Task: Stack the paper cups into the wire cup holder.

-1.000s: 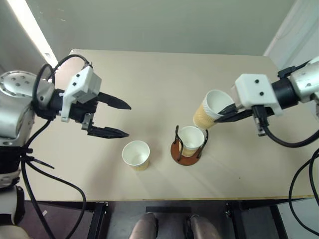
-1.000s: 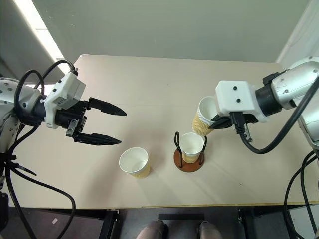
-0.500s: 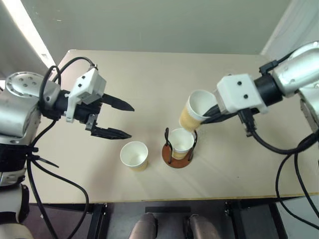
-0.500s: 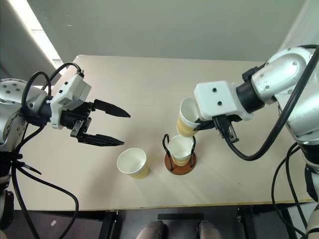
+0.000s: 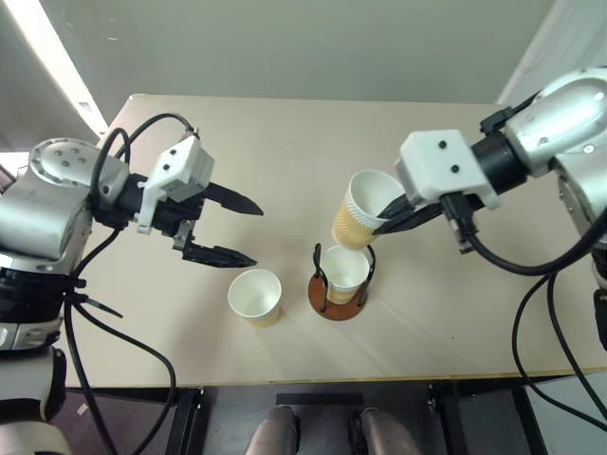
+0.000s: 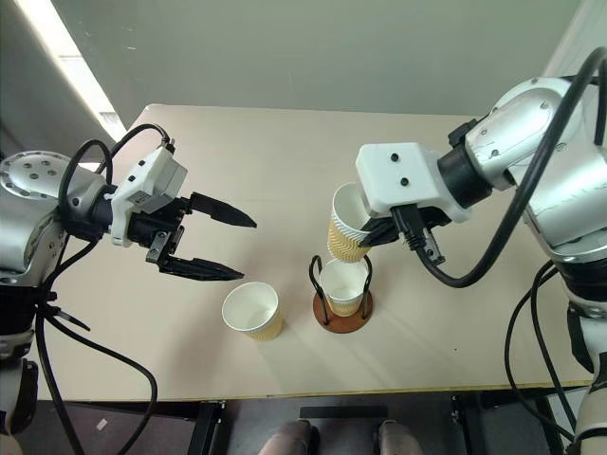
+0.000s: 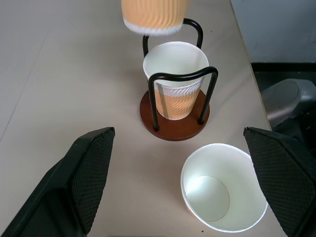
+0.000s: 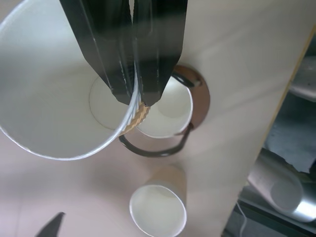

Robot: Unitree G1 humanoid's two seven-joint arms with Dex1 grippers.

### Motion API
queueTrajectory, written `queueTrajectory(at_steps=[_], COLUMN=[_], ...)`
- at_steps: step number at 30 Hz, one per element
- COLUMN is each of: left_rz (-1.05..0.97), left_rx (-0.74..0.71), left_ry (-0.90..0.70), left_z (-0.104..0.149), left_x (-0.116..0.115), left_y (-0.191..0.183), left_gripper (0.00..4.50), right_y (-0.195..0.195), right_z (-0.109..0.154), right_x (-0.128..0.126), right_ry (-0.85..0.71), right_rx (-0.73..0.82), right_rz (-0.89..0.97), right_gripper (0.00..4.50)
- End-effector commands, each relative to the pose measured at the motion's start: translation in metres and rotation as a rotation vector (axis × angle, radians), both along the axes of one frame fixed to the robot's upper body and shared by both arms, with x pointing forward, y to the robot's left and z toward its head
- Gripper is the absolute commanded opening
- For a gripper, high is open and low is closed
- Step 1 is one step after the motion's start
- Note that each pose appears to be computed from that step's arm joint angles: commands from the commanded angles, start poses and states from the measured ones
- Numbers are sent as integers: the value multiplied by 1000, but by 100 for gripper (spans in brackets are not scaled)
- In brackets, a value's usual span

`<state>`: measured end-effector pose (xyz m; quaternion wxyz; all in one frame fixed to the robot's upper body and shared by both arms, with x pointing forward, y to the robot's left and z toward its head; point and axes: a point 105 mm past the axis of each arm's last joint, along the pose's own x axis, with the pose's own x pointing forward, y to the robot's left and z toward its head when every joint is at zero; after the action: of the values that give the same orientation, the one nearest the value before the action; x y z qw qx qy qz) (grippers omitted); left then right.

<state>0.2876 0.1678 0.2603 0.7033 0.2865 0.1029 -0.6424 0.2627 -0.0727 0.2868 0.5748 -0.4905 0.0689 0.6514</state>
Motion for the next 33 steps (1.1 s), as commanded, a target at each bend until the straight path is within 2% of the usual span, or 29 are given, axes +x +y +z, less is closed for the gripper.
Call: queueTrajectory(at_steps=[1, 8, 17, 28, 31, 33], left_rz=[-22, -28, -30, -24, -23, -22], left_rx=[6, 9, 5, 5, 6, 6], left_ry=[-31, -29, -29, -31, -32, -33], left_z=[8, 7, 7, 6, 6, 6], left_x=[-2, -4, -2, -1, -1, -2], left_y=[-1, -2, -3, -2, -2, -2], left_gripper=[450, 450, 450, 450, 450, 450], right_y=[5, 0, 0, 9, 10, 10], right_z=[2, -8, -37, -45, -41, -38], right_x=[-3, -4, -7, -3, -1, 1], right_ry=[-27, -4, 31, -19, -28, -37], right_rx=[6, -19, -71, -94, -81, -75], right_rz=[22, 20, 23, 50, 44, 37], right_gripper=[5, 5, 5, 5, 65, 132])
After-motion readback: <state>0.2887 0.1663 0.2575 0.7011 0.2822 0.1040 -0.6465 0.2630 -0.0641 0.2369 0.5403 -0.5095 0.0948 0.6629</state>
